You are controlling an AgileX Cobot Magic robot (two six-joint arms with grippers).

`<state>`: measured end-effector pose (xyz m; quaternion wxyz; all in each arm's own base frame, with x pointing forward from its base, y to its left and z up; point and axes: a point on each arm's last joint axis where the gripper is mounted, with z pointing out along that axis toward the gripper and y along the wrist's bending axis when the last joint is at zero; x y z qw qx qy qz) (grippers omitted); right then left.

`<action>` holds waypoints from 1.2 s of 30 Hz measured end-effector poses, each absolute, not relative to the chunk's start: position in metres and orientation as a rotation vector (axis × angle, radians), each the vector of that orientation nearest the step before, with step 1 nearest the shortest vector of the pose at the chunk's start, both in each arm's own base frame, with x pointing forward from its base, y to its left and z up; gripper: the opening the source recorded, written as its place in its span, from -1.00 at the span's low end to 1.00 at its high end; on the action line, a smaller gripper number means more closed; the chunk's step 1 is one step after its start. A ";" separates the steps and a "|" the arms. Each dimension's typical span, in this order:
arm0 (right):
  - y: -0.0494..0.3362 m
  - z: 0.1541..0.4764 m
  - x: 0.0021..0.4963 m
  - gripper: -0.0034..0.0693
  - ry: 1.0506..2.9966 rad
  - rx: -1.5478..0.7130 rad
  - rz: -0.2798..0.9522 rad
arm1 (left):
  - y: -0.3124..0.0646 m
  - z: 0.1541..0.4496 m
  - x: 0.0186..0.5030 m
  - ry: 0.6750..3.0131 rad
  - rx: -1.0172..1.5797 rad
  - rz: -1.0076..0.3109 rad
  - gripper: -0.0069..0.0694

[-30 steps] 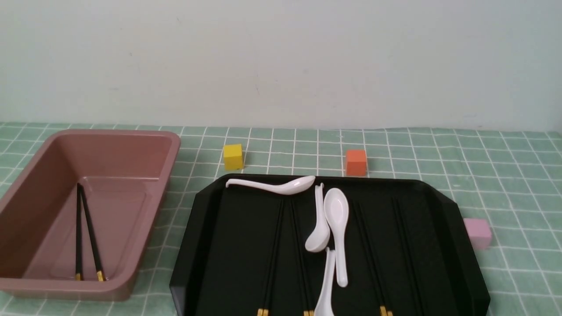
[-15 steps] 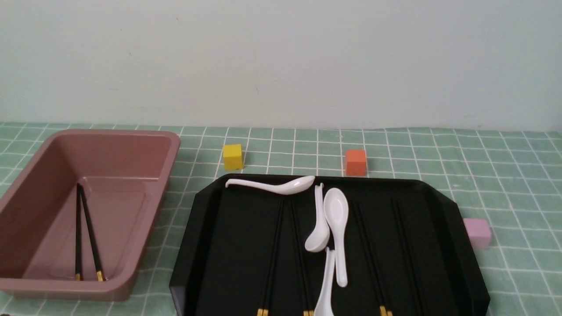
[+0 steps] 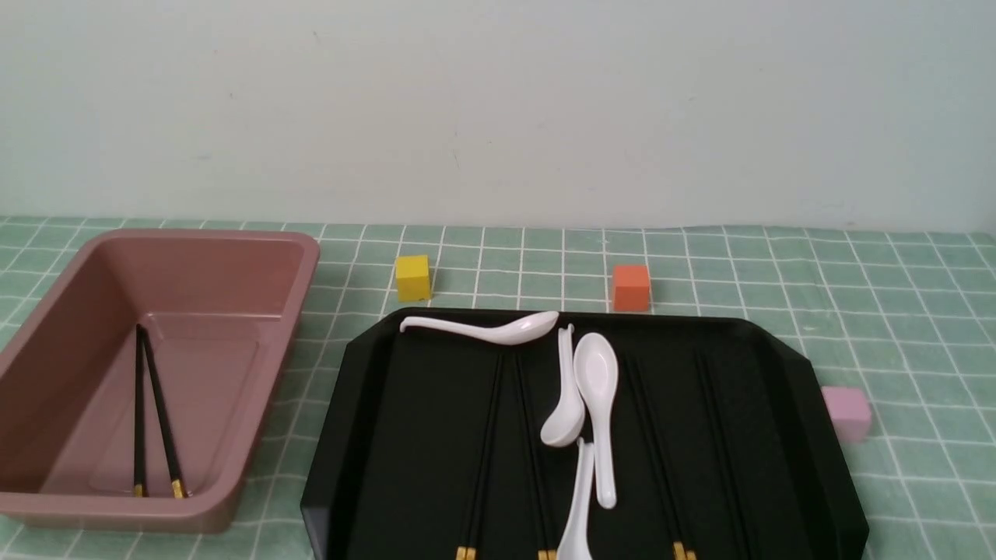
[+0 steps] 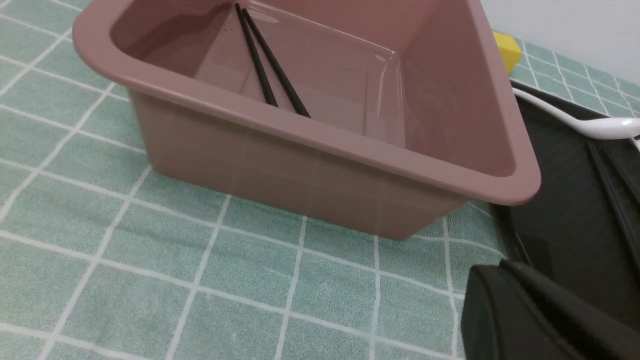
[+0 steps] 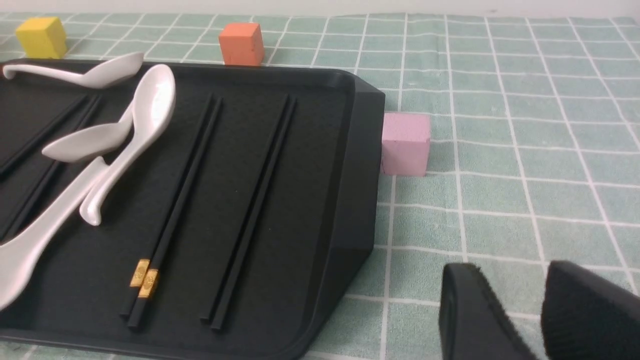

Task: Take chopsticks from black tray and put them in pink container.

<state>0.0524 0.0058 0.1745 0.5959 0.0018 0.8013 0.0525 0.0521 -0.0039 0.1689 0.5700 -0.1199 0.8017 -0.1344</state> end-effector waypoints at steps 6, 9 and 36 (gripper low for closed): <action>0.006 0.175 0.052 -0.25 1.861 0.004 0.122 | -0.004 0.169 0.052 1.882 -0.280 -0.314 -0.82; 0.006 0.175 0.052 -0.25 1.861 0.004 0.122 | -0.004 0.169 0.052 1.882 -0.279 -0.313 -0.81; 0.006 0.175 0.052 -0.25 1.861 0.004 0.122 | -0.004 0.169 0.052 1.882 -0.275 -0.306 -0.74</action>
